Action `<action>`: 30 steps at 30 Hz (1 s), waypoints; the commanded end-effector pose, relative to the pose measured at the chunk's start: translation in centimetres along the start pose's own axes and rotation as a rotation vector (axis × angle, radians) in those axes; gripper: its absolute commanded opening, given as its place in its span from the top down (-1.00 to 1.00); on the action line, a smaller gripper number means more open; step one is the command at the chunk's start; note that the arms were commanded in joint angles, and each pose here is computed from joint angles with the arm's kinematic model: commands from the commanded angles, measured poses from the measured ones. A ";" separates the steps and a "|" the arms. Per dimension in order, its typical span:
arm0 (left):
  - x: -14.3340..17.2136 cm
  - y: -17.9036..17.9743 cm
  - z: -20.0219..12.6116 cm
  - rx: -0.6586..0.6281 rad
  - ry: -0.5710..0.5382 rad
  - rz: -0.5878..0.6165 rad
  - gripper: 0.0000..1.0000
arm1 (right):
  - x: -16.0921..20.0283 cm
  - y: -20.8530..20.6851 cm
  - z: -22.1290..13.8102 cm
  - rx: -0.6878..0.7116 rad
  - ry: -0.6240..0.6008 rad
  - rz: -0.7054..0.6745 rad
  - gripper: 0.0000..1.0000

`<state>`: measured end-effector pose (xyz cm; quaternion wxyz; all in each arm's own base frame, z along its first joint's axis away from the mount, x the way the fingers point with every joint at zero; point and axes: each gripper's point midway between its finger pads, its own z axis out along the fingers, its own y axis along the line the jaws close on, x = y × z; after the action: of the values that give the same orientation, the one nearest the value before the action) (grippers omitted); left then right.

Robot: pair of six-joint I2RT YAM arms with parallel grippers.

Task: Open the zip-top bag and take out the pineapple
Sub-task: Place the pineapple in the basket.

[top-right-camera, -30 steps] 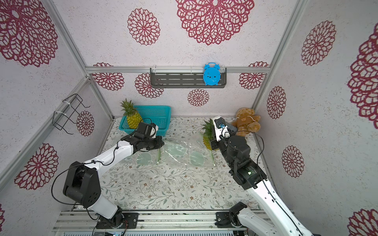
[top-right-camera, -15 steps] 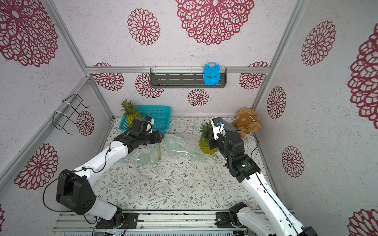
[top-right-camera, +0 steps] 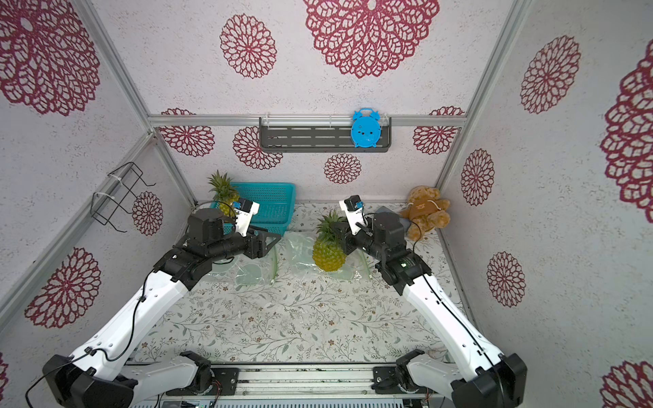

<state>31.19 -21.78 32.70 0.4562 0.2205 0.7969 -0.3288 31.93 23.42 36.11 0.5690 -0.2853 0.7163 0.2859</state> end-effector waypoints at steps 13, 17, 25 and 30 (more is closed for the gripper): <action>-1.1 -6.2 -2.4 0.271 -0.056 0.159 -0.75 | -9.3 10.7 -0.4 -0.510 -0.237 -0.113 1.00; -0.9 -6.1 -2.1 0.271 -0.048 0.155 -0.80 | -9.2 12.3 -0.2 -0.572 -0.231 -0.114 1.00; -0.9 -5.9 -1.4 0.261 -0.041 0.157 -0.82 | -9.3 14.6 0.5 -0.642 -0.220 -0.115 1.00; -0.5 -5.5 -0.9 0.249 -0.025 0.153 -0.79 | -9.5 15.6 0.9 -0.672 -0.207 -0.112 1.00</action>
<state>26.99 -24.65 35.14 0.4503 0.3235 0.7303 -0.3991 25.04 35.65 39.89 0.4673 -0.4483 0.5909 0.4812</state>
